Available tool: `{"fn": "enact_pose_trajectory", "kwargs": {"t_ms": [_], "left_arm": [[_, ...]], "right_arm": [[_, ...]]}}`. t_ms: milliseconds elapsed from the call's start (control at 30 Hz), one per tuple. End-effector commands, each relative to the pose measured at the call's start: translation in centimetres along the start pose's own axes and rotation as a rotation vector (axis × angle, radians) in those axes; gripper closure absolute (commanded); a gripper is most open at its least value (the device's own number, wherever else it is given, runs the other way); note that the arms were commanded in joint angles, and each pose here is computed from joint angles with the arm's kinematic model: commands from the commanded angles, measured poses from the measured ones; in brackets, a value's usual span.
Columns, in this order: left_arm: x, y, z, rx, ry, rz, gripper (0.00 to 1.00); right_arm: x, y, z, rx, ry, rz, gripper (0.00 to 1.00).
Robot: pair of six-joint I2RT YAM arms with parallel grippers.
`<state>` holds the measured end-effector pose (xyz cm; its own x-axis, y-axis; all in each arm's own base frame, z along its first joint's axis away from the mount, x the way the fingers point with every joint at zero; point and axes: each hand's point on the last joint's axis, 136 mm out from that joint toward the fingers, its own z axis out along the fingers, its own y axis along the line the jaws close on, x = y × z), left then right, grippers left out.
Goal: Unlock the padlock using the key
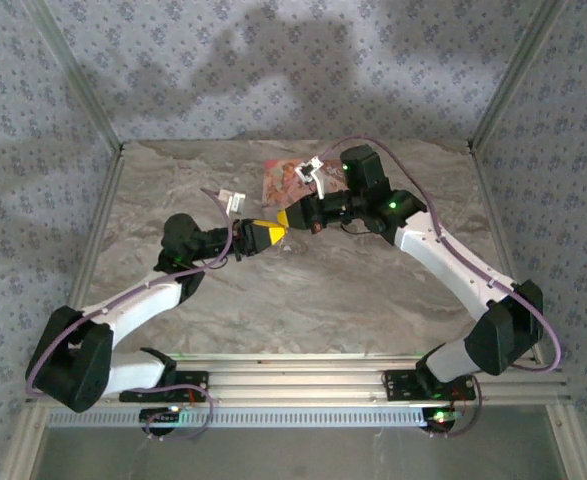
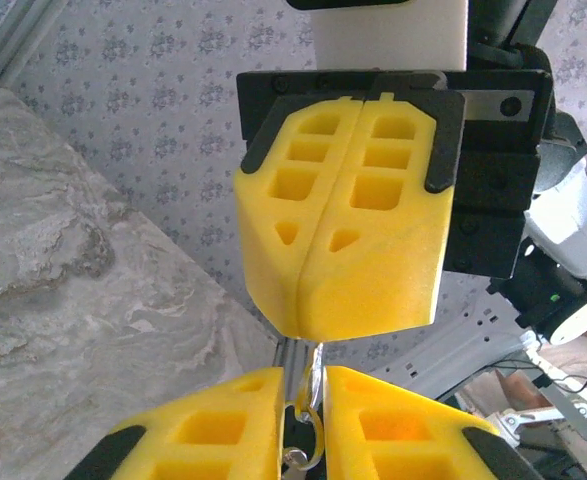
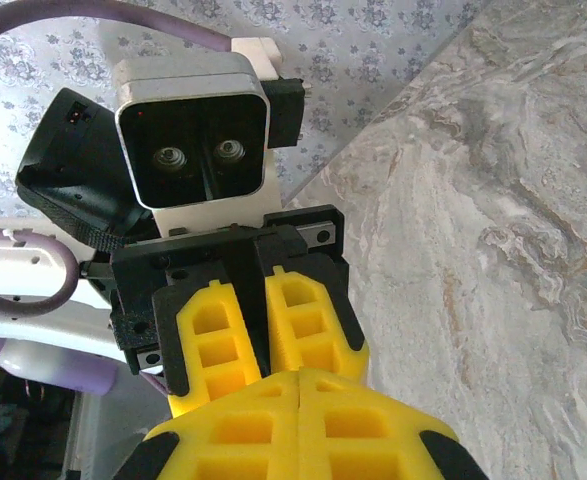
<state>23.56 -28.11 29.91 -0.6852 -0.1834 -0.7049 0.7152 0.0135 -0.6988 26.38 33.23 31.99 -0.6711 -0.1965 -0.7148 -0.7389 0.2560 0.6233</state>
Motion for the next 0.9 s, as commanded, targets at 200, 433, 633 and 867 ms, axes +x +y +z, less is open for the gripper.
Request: {"fn": "enact_pose_trajectory", "kwargs": {"t_ms": [200, 433, 633, 867], "left_arm": [[-0.7, -1.2, 0.3, 0.036, -0.011, 0.049, 0.86], [-0.4, -0.8, 0.3, 0.024, -0.002, 0.041, 1.0], [0.7, 0.9, -0.6, -0.081, 0.006, 0.038, 1.0], [2.7, 3.7, -3.0, -0.28, 0.027, 0.038, 1.0]], "right_arm": [[-0.6, 1.0, -0.4, -0.011, -0.027, -0.021, 1.0], [-0.6, 0.4, -0.4, 0.023, -0.038, -0.008, 1.0], [-0.8, -1.5, -1.0, 0.128, -0.078, 0.039, 0.64], [-0.3, -6.4, -3.5, 0.379, -0.158, 0.149, 0.32]]}}
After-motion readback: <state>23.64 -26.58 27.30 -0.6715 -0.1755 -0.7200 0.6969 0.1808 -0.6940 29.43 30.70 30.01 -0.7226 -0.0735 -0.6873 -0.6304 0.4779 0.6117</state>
